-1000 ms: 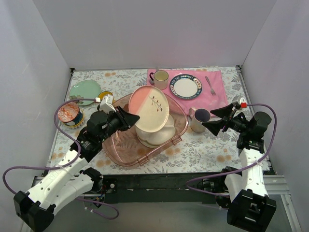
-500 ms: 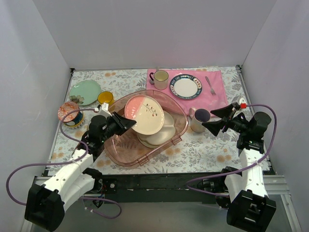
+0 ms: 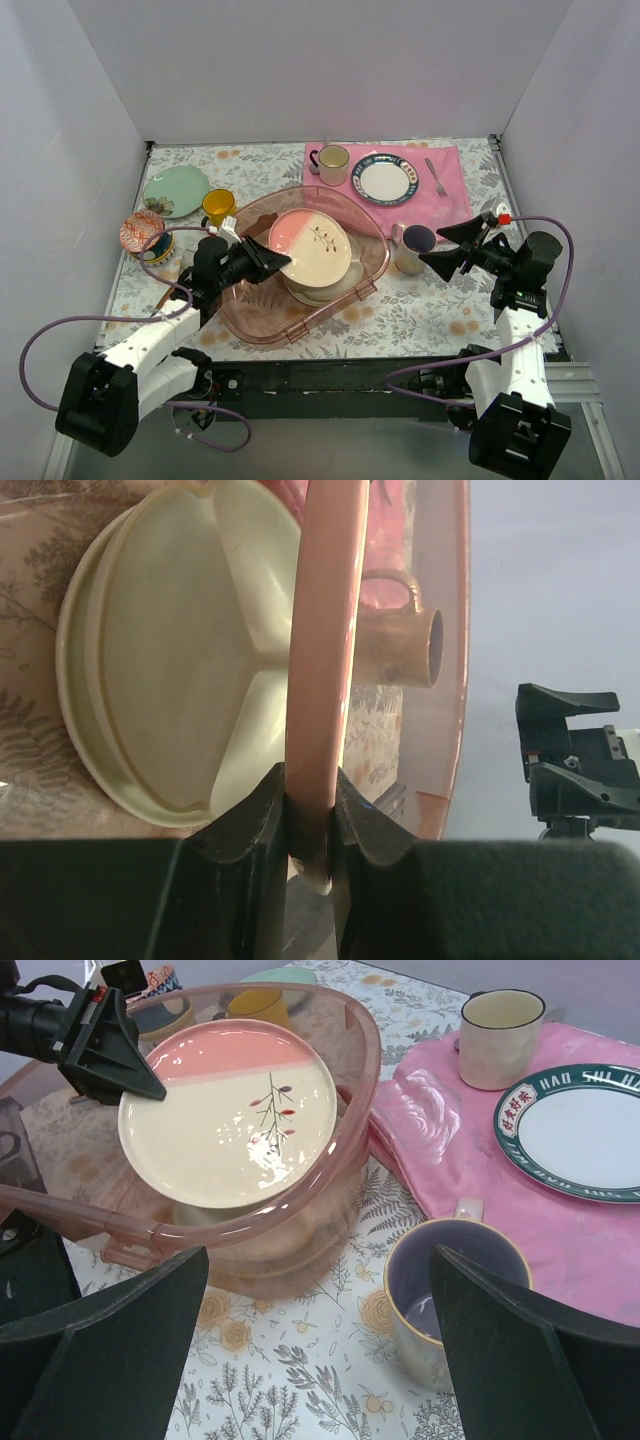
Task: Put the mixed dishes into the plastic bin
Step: Place the plate in the plastic bin.
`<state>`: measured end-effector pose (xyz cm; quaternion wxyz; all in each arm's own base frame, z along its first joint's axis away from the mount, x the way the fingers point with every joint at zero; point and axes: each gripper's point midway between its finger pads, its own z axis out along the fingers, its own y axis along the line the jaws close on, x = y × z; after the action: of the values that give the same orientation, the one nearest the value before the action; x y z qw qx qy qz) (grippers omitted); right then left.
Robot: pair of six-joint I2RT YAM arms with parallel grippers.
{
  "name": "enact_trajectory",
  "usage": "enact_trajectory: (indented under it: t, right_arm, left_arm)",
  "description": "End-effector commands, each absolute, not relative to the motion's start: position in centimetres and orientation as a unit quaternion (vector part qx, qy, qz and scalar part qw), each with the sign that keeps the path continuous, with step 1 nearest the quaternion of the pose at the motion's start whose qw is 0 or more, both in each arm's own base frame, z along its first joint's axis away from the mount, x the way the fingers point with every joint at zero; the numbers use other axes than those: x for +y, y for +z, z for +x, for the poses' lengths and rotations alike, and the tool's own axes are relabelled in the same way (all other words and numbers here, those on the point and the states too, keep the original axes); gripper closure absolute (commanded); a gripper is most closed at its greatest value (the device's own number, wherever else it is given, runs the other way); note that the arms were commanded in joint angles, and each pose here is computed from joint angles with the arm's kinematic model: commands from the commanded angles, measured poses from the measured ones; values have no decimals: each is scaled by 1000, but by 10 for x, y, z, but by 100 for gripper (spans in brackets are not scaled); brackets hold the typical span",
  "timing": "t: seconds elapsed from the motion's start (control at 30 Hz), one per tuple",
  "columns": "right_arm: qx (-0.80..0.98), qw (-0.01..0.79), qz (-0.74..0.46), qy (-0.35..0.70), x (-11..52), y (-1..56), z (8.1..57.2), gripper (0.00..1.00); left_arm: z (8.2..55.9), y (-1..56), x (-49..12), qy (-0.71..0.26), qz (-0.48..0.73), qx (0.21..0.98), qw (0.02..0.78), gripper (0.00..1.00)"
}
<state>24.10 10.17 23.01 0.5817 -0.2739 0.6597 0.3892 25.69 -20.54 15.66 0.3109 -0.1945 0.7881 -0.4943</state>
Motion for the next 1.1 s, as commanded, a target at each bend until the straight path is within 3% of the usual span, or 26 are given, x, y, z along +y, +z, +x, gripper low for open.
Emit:
enact_trajectory:
  t: [0.0,0.63,1.07]
  right_arm:
    - [655,593,-281,376,99,233,242,1]
    - [654,594,-282,374,99,233,242,1]
    - [655,594,-281,373,99,233,243,1]
  left_arm:
    - [267,212,-217,-553,-149,741,351,100]
    - [271,189,-235,-562,-125,762,295,99]
    - [272,166,-237,-547,-131,783,264,76]
